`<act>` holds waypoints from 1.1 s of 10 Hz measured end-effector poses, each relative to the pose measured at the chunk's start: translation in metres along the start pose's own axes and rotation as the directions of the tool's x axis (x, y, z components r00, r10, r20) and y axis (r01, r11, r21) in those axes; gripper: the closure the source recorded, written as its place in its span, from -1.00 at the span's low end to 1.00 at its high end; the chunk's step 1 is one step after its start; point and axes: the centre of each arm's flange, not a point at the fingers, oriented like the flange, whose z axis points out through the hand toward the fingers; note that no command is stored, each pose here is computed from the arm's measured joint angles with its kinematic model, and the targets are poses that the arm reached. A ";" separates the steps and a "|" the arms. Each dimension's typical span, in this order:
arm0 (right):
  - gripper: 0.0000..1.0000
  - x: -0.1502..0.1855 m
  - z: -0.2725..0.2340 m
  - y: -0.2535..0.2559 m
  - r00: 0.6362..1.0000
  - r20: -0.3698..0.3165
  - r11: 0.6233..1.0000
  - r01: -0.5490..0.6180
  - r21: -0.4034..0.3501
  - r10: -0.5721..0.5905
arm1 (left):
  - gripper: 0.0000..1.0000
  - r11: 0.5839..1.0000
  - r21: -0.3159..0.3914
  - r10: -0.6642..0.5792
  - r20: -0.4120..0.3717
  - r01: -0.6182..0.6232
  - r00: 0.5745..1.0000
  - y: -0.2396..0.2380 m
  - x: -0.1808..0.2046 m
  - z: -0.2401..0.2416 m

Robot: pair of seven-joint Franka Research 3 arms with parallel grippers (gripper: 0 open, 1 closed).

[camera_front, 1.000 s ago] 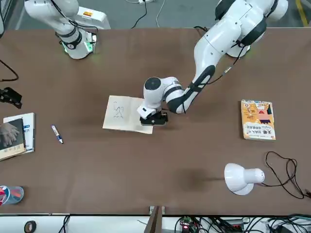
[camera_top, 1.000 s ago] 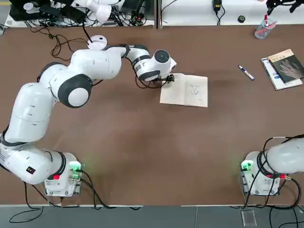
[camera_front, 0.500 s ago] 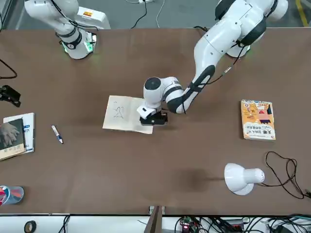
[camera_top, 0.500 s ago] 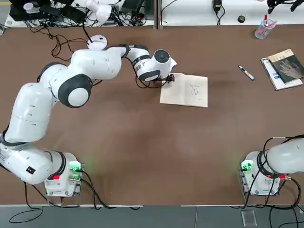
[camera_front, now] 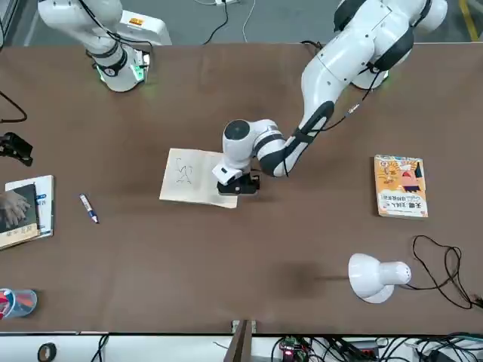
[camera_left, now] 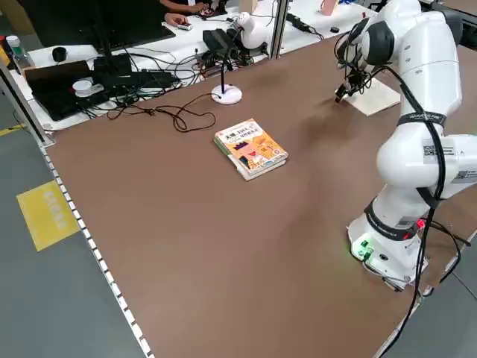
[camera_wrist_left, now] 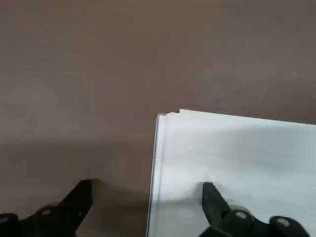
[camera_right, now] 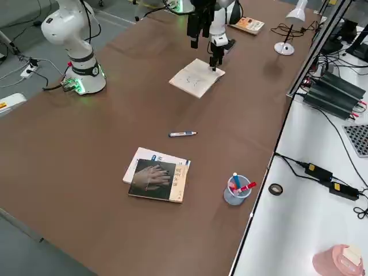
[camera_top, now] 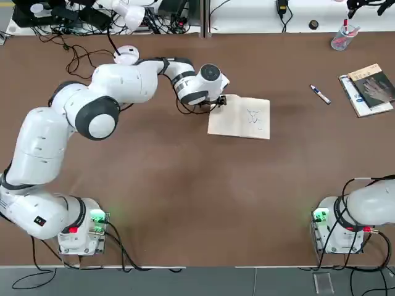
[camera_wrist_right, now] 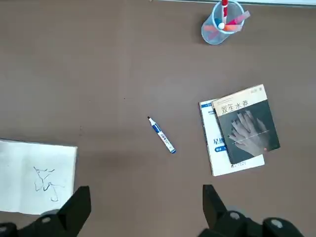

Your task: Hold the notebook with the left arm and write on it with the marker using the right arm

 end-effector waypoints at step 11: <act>-1.00 -0.007 0.103 0.009 0.983 0.163 0.996 0.087 0.008 -0.087 | -1.00 1.000 -0.004 -0.004 -0.007 0.004 1.000 0.001 0.004 -0.003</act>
